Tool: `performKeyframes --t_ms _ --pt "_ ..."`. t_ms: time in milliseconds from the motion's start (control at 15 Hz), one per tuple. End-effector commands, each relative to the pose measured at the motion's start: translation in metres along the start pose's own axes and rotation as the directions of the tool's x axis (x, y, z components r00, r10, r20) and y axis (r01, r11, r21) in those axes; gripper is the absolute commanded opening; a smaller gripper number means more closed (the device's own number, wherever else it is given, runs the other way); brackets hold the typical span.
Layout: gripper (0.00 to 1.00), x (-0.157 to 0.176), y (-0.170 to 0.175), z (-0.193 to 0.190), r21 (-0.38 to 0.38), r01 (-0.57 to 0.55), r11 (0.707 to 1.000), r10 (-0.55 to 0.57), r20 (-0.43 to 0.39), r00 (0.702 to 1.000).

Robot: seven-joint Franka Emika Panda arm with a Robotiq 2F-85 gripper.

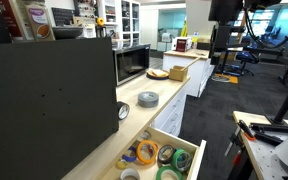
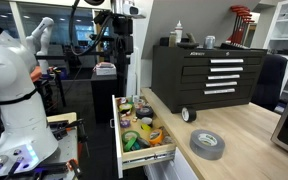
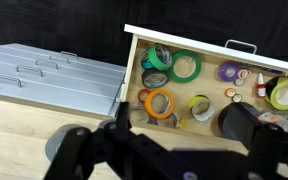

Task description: Take the orange masking tape out of the drawer and put it on the counter

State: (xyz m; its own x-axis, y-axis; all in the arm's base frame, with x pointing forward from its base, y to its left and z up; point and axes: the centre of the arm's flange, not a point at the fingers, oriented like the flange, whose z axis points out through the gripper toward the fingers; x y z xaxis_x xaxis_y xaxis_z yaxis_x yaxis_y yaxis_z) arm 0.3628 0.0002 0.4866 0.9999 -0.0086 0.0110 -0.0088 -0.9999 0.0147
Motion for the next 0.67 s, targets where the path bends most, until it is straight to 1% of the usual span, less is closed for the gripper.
performKeyframes --t_ms 0,267,467,600 --pt "1.0 0.0 0.0 0.0 0.0 0.0 1.0 0.0 0.0 1.0" --pt "1.0 -0.002 -0.005 0.026 -0.02 0.012 1.0 -0.011 0.017 1.0" --pt "1.0 -0.004 -0.016 0.057 -0.028 0.04 0.999 -0.039 0.036 0.999" --pt "1.0 0.001 -0.029 0.079 -0.028 0.073 0.997 -0.072 0.031 0.997"
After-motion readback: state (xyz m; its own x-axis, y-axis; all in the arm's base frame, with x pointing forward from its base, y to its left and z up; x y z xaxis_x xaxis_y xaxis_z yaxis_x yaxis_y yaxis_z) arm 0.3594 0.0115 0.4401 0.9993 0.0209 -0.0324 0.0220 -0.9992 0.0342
